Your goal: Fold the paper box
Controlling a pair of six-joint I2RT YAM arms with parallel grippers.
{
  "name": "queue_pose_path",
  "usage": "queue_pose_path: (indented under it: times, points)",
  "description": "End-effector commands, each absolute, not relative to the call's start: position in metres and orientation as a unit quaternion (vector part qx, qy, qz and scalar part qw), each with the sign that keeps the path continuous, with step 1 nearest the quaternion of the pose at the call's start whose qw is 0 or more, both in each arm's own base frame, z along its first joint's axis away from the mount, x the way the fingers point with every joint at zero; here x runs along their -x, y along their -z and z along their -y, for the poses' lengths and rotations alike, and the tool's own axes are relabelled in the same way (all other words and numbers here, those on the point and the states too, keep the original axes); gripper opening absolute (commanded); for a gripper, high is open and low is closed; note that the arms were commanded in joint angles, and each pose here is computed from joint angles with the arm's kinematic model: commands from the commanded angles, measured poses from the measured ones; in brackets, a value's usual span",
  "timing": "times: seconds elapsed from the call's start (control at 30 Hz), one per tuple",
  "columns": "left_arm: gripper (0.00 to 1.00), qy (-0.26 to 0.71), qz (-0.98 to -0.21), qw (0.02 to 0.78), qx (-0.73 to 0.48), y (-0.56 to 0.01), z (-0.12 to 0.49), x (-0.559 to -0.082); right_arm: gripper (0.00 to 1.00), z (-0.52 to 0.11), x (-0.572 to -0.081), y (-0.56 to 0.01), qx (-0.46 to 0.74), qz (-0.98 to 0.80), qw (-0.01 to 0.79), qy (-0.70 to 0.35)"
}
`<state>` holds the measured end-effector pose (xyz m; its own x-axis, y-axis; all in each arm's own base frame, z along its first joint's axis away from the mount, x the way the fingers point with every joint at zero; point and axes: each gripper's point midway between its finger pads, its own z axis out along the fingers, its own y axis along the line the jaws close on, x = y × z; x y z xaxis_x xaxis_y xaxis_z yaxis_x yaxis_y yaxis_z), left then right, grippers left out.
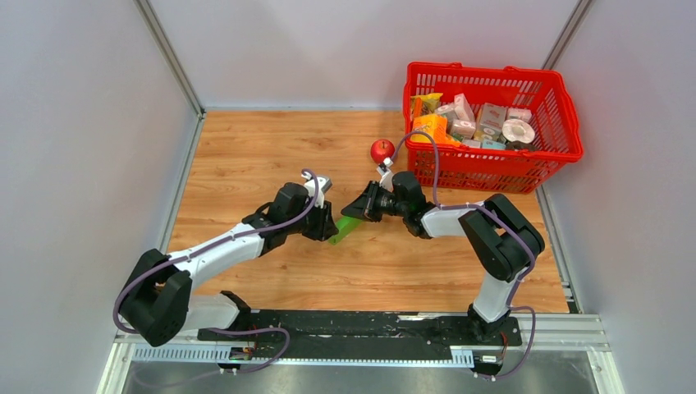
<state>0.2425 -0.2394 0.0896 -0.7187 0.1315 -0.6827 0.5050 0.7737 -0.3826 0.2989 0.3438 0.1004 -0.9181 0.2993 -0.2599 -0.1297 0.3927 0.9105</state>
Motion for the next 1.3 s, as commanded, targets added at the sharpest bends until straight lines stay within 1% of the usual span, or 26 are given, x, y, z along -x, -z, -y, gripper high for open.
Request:
queue_pose_path:
  times: [0.0,0.03,0.2,0.3,0.37,0.5,0.6,0.77,0.87,1.0,1.17,1.27]
  points:
    - [0.36,0.263,-0.894,0.32,-0.17,-0.069,0.23,-0.242,0.09,-0.325,-0.298,-0.057,-0.097,-0.848,0.173,-0.491]
    - [0.31,0.255,-0.898,0.315,-0.17,-0.064,0.227,-0.242,0.09,-0.325,-0.298,-0.057,-0.097,-0.849,0.174,-0.49]
    - [0.18,0.228,-0.908,0.31,-0.167,-0.05,0.219,-0.244,0.09,-0.324,-0.298,-0.059,-0.089,-0.851,0.178,-0.487]
    - [0.17,0.223,-0.909,0.306,-0.172,-0.047,0.217,-0.243,0.12,-0.323,-0.297,-0.069,-0.067,-0.854,0.192,-0.48]
    - [0.17,0.223,-0.91,0.303,-0.174,-0.045,0.216,-0.241,0.19,-0.322,-0.301,-0.083,-0.051,-0.854,0.209,-0.474]
    - [0.18,0.223,-0.91,0.3,-0.177,-0.044,0.215,-0.238,0.28,-0.308,-0.307,-0.117,-0.028,-0.858,0.251,-0.447]
    - [0.2,0.224,-0.91,0.301,-0.178,-0.046,0.215,-0.237,0.29,-0.301,-0.311,-0.125,-0.015,-0.862,0.271,-0.429]
    - [0.21,0.227,-0.907,0.305,-0.181,-0.051,0.216,-0.238,0.26,-0.296,-0.314,-0.108,-0.019,-0.866,0.277,-0.416]
    - [0.21,0.229,-0.905,0.308,-0.184,-0.055,0.216,-0.238,0.24,-0.294,-0.312,-0.085,-0.026,-0.876,0.262,-0.403]
    - [0.21,0.228,-0.904,0.31,-0.188,-0.06,0.215,-0.236,0.2,-0.285,-0.309,-0.069,-0.039,-0.887,0.26,-0.38]
    - [0.21,0.237,-0.903,0.305,-0.19,-0.06,0.216,-0.232,0.17,-0.27,-0.297,-0.047,-0.057,-0.9,0.248,-0.353]
    - [0.19,0.245,-0.902,0.298,-0.191,-0.058,0.219,-0.229,0.16,-0.261,-0.288,-0.031,-0.066,-0.908,0.24,-0.337]
